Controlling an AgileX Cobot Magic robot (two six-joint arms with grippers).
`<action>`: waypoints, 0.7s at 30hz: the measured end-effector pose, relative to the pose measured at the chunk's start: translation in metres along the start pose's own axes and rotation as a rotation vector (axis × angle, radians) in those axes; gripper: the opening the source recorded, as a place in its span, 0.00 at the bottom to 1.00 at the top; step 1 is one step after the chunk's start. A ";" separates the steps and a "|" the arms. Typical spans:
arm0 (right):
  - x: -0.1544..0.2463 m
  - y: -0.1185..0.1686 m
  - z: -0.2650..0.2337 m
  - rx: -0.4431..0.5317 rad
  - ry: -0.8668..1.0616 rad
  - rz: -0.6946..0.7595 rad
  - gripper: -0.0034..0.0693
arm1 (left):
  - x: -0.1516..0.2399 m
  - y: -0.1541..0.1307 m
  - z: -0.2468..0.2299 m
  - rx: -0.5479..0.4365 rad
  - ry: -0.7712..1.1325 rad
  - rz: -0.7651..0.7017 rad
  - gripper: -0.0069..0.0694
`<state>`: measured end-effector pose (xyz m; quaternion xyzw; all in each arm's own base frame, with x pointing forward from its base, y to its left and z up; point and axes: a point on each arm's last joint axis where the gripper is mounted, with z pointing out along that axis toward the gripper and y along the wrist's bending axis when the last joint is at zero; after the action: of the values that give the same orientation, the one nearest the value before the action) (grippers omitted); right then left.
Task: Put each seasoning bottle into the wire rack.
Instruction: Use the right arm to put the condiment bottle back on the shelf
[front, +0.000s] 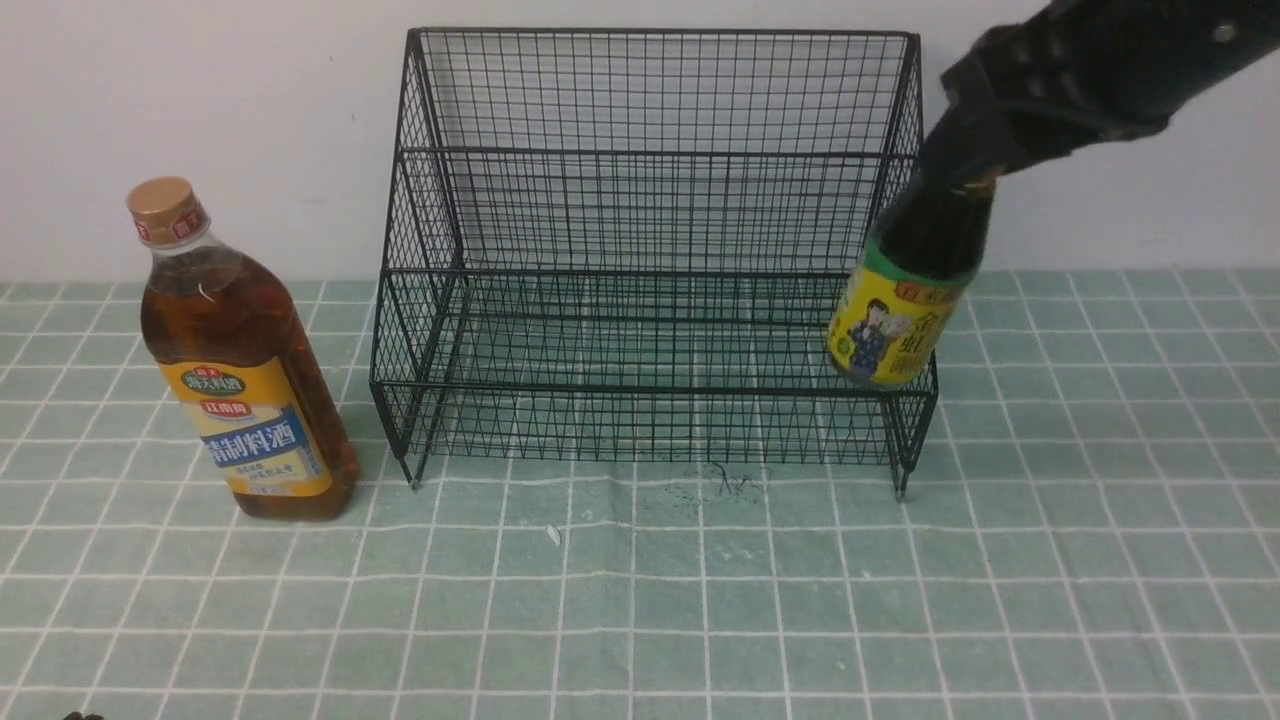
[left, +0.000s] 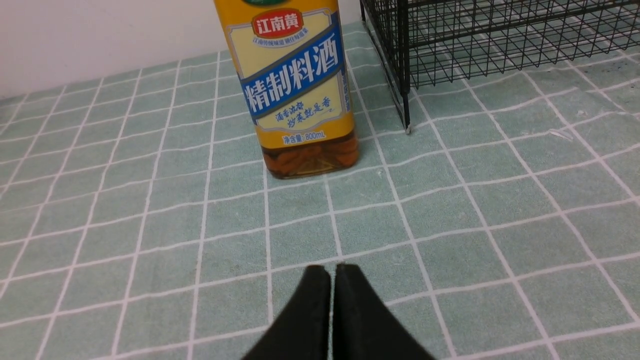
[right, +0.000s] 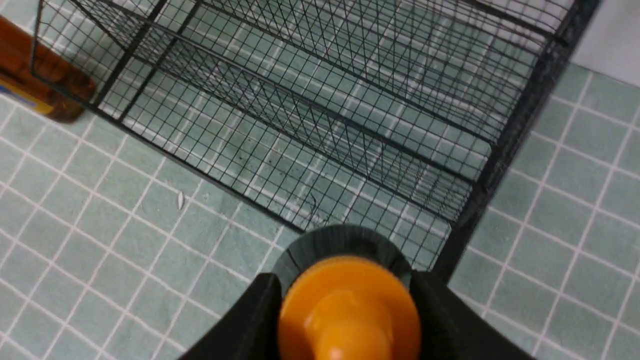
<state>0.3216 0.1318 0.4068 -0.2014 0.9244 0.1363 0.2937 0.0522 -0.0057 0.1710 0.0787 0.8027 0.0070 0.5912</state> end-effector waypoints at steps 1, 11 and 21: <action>-0.001 -0.001 0.006 0.005 0.007 -0.004 0.46 | 0.000 0.000 0.000 0.000 0.000 0.000 0.08; -0.018 -0.015 0.061 0.065 0.039 -0.005 0.46 | 0.000 0.000 0.000 0.000 0.000 0.000 0.08; -0.010 -0.012 0.103 0.057 0.150 -0.022 0.46 | 0.000 0.000 0.000 0.000 0.000 0.000 0.08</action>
<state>0.3854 0.1625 0.3297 -0.2126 0.9451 0.0912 0.2308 0.0522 -0.0057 0.1710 0.0787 0.8027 0.0070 0.5912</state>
